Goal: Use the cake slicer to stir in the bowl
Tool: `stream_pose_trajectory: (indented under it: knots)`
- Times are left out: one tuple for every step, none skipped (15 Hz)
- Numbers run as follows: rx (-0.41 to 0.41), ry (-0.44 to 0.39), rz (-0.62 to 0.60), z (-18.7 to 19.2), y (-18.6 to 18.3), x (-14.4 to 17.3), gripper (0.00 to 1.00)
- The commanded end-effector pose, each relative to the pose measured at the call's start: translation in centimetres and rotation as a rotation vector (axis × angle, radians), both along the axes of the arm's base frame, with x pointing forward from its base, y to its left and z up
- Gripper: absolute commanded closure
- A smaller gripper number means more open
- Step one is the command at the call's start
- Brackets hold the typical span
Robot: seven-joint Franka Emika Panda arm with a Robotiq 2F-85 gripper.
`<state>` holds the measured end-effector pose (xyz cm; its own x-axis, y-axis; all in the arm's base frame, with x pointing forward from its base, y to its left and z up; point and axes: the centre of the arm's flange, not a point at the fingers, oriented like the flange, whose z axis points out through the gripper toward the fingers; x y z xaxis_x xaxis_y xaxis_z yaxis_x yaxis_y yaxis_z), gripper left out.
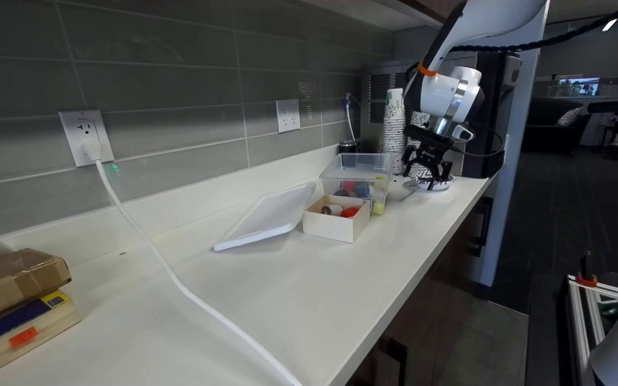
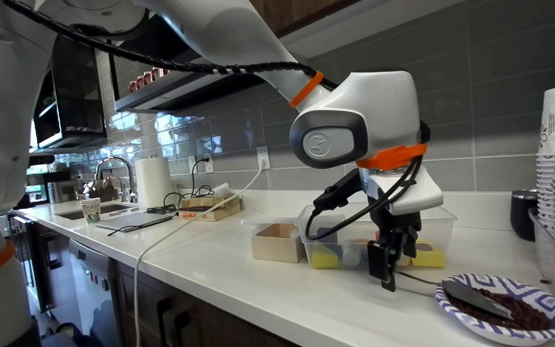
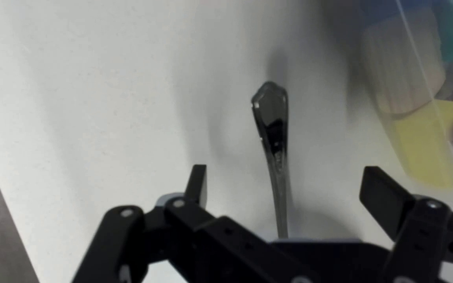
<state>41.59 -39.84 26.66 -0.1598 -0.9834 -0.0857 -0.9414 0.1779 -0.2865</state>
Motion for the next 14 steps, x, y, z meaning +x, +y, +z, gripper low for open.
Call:
stream_pose_trajectory:
  knots:
    - [-0.011, 0.043, -0.007, -0.8, 0.5, 1.0, 0.0]
    - [-0.011, 0.048, -0.008, -1.0, 0.7, 1.0, 0.0]
    - [-0.012, 0.054, -0.008, -1.2, 0.8, 1.1, 0.09]
    - [-0.011, 0.054, -0.01, -1.3, 0.8, 1.0, 0.27]
    - [-0.011, 0.051, -0.013, -1.3, 0.9, 0.8, 0.34]
    - [-0.013, 0.048, -0.015, -1.2, 0.8, 0.6, 0.44]
    - [-0.016, 0.043, -0.018, -1.2, 0.8, 0.4, 0.51]
    - [-0.02, 0.038, -0.022, -1.0, 0.8, 0.2, 0.6]
    - [-0.025, 0.033, -0.025, -0.9, 0.7, 0.1, 0.67]
    - [-0.032, 0.029, -0.028, -0.8, 0.6, 0.0, 0.73]
    - [-0.037, 0.028, -0.029, -0.8, 0.6, -0.1, 0.82]
    - [-0.043, 0.029, -0.03, -0.8, 0.5, -0.1, 0.89]
    - [-0.046, 0.03, -0.028, -0.8, 0.5, -0.2, 0.98]
    - [-0.048, 0.027, -0.03, -0.8, 0.5, -0.2, 1.0]
